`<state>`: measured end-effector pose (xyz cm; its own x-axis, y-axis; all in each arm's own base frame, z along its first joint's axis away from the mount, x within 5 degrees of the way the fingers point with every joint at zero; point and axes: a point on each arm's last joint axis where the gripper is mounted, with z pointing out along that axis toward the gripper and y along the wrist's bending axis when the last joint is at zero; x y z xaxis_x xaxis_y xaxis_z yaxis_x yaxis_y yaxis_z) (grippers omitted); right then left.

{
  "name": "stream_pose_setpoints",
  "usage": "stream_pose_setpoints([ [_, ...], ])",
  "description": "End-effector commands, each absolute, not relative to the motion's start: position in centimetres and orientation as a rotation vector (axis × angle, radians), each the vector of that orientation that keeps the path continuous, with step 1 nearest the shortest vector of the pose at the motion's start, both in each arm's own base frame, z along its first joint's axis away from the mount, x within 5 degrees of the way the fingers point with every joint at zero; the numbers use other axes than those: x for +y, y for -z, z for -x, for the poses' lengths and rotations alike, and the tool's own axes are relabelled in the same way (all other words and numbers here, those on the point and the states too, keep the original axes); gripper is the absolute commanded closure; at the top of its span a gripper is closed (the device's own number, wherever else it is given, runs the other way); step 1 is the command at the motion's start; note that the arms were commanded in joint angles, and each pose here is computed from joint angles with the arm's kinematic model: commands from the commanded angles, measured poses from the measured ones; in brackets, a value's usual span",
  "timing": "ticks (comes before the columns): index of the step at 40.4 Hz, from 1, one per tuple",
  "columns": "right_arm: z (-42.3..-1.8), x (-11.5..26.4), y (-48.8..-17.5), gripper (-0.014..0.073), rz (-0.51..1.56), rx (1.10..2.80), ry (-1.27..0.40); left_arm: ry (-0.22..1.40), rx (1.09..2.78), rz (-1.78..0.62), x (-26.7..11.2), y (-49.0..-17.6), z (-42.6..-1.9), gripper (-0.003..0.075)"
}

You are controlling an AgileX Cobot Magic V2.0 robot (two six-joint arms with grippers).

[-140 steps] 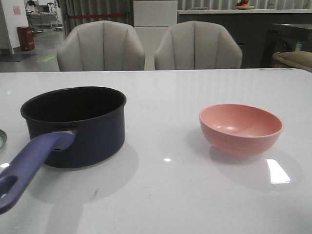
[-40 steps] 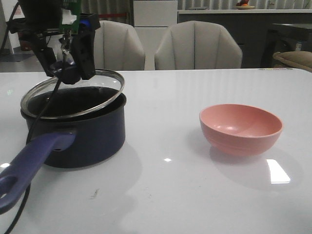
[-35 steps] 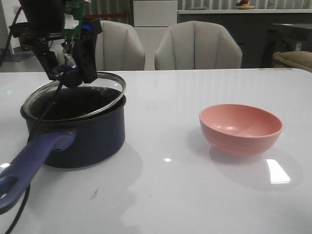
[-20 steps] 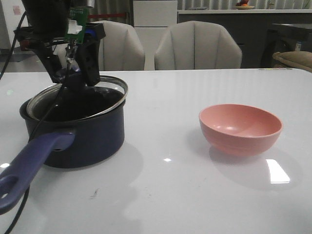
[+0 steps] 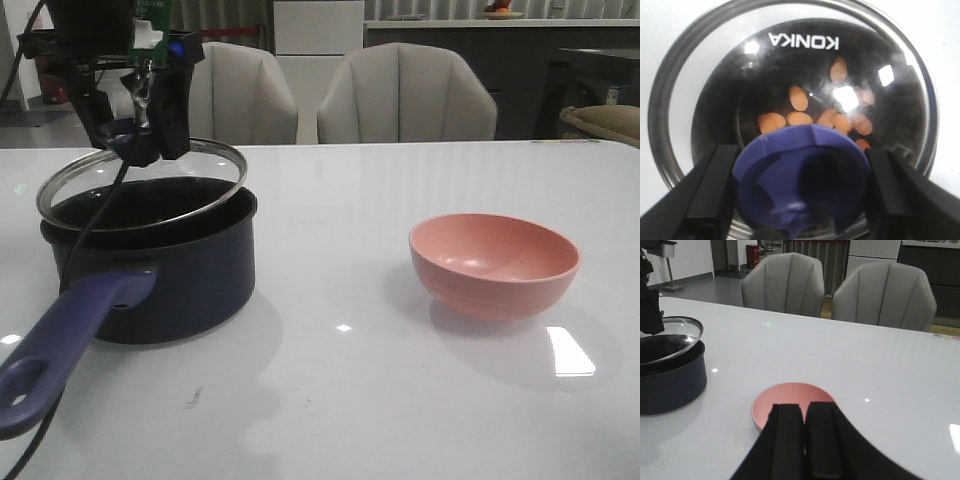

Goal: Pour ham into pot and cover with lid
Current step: 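Carry the glass lid over the saucepan and lower it, then seat the lid on the saucepan, open the left gripper and rise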

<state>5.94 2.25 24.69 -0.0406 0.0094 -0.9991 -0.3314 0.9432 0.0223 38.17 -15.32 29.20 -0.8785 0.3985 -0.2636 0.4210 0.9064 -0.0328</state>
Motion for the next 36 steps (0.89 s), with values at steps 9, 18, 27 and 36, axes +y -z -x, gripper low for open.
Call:
stream_pose_setpoints([
  [9,-6.0,2.0,-26.3,0.0449,0.22,1.501,-0.266,0.176,2.756,-0.626,-15.3,-32.2,-37.2,0.0384],
  [18,-6.0,2.0,-26.3,0.0449,0.22,1.501,-0.266,0.176,2.777,-0.633,-15.5,-31.3,-37.6,0.0372],
  [27,-6.0,2.0,-26.3,0.0449,0.22,1.501,-0.266,0.165,2.785,-0.635,-15.5,-30.9,-37.7,0.0164],
  [36,-6.0,2.0,-26.3,0.0449,0.22,1.501,-0.266,0.17,2.786,-0.635,-15.6,-30.9,-37.7,0.0146],
])
